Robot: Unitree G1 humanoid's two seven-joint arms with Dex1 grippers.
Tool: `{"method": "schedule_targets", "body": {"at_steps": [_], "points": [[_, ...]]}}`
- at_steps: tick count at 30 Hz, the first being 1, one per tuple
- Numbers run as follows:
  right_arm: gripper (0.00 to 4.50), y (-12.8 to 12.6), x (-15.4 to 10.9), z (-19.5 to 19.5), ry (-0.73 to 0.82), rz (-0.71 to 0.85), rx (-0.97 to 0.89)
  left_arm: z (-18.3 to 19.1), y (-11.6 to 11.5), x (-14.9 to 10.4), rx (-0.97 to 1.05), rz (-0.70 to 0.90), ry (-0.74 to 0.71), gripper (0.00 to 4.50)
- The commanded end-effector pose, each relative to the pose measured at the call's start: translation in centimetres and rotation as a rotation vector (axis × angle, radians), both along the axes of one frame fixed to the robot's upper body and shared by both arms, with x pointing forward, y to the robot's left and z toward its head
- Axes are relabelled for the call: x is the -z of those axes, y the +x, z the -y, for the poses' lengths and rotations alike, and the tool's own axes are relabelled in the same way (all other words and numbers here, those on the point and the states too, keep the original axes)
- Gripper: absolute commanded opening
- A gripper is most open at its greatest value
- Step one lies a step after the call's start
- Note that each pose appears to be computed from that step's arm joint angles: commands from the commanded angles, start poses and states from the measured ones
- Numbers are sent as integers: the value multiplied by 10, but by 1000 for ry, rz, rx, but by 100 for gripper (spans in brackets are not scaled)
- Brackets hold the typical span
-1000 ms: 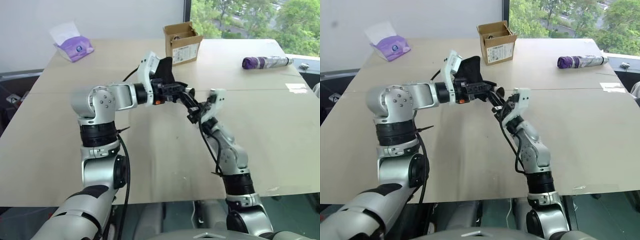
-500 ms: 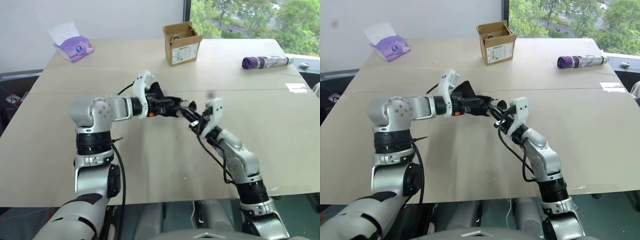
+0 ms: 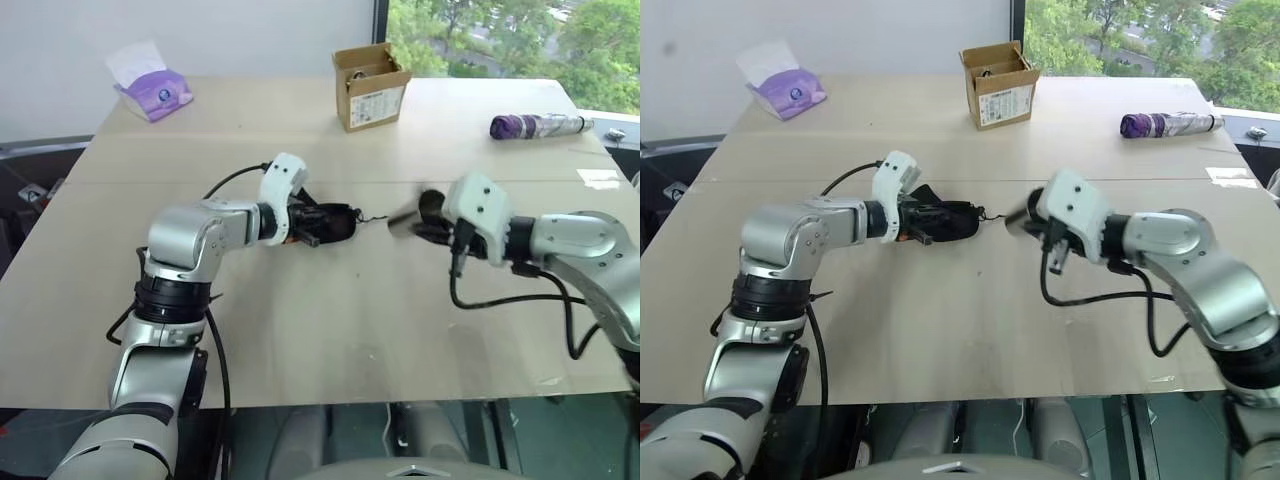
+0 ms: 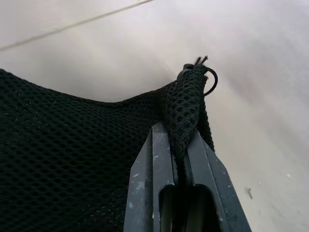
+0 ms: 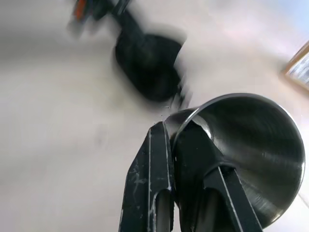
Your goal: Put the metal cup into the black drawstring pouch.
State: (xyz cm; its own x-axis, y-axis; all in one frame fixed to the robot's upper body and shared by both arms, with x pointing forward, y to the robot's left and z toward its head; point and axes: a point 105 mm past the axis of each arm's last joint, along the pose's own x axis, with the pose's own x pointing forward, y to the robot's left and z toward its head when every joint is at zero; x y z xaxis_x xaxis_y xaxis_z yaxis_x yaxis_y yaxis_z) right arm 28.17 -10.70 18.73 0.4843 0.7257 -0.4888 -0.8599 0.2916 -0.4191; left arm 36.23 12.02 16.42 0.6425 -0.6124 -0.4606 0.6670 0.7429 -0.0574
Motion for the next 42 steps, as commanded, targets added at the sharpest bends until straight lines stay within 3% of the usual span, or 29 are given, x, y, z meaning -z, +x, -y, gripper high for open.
{"method": "schedule_targets", "body": {"at_steps": [1,10,11,13,21,24,25,29,34,38,42], "points": [[3,-4,5,12,-153,-16,-40,11,-7,-13,69,105,40,0],[3,-7,44,25,-308,-132,-61,21,-14,-17,101,168,65,0],[69,-5,44,26,-315,-121,-52,21,-15,-17,102,167,63,0],[124,0,43,26,-310,-94,-23,21,-15,-16,99,165,61,0],[124,3,36,21,-267,-95,22,18,-14,-14,88,162,57,0],[2,3,31,16,-232,-85,30,18,-13,-15,80,154,31,0],[2,3,29,15,-224,-81,32,18,-13,-15,76,149,21,0],[2,8,5,0,-4,-59,84,18,-11,-18,60,126,-33,0],[2,13,-26,-45,529,-68,115,20,-10,-22,51,108,-64,0],[2,11,-23,-65,716,-97,123,29,-9,-29,48,83,-129,0],[2,23,-5,-74,752,-76,173,35,-7,-33,48,72,-165,0]]}}
